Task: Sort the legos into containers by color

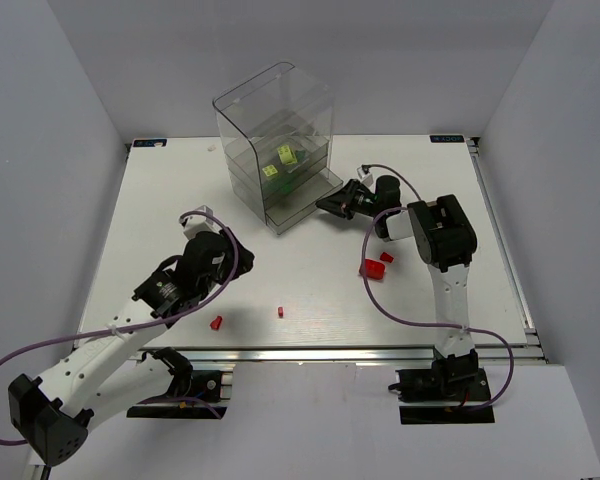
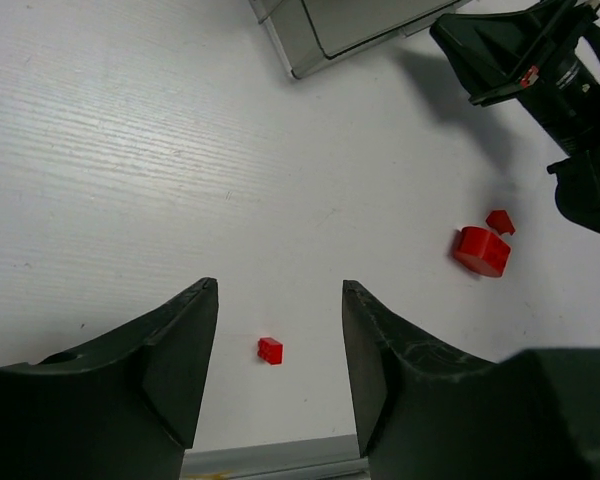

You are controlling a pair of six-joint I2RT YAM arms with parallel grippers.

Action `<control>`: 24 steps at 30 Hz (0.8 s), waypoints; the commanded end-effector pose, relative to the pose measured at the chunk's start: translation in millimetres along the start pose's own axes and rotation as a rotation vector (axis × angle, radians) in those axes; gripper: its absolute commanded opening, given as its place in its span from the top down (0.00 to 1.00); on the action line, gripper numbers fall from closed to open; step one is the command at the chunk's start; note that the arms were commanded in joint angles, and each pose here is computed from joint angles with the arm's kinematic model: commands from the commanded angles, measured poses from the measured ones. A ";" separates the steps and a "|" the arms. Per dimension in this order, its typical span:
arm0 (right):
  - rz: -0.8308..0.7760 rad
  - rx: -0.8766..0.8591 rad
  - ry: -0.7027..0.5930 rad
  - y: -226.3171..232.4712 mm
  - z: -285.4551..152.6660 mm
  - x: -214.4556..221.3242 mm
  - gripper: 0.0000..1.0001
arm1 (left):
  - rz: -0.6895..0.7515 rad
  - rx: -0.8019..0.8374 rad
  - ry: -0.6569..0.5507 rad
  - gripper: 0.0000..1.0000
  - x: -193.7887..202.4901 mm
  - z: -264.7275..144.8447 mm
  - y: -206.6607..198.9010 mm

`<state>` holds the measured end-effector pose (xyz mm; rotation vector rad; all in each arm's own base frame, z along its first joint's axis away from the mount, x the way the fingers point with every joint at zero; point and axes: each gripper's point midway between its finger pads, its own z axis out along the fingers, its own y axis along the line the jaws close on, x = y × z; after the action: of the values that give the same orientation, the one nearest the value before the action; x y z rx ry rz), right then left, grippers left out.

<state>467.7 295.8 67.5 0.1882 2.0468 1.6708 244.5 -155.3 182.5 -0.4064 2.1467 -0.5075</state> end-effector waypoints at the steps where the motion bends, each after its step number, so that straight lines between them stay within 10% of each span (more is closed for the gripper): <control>1: -0.117 -0.060 0.009 20.4 -9.7 -5.3 1.00 | -0.005 -0.027 0.039 0.37 11.3 -7.7 11.9; 6: -0.131 -0.054 0.010 23.1 -16.6 -11.0 0.95 | -0.047 -0.071 0.078 0.31 25.9 -12.9 27.8; 9: -0.151 -0.059 0.028 25.7 -20.7 -8.5 0.51 | -0.078 -0.075 0.083 0.24 30.4 -15.1 32.2; 10: -0.157 -0.062 0.030 26.6 -21.6 -8.5 0.11 | -0.093 -0.071 0.076 0.19 29.3 -16.2 32.0; 19: -0.292 -0.075 0.109 49.8 -34.4 -5.9 0.11 | -0.135 -0.233 0.143 0.12 47.6 -13.0 58.7; 24: -0.661 -0.098 0.209 97.3 -54.3 -2.0 0.11 | -0.118 -0.436 0.250 0.31 68.4 -9.3 80.6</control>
<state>438.2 272.3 113.3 -0.2821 2.0283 1.5424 197.4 -126.2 105.7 -0.6458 2.4398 -0.2746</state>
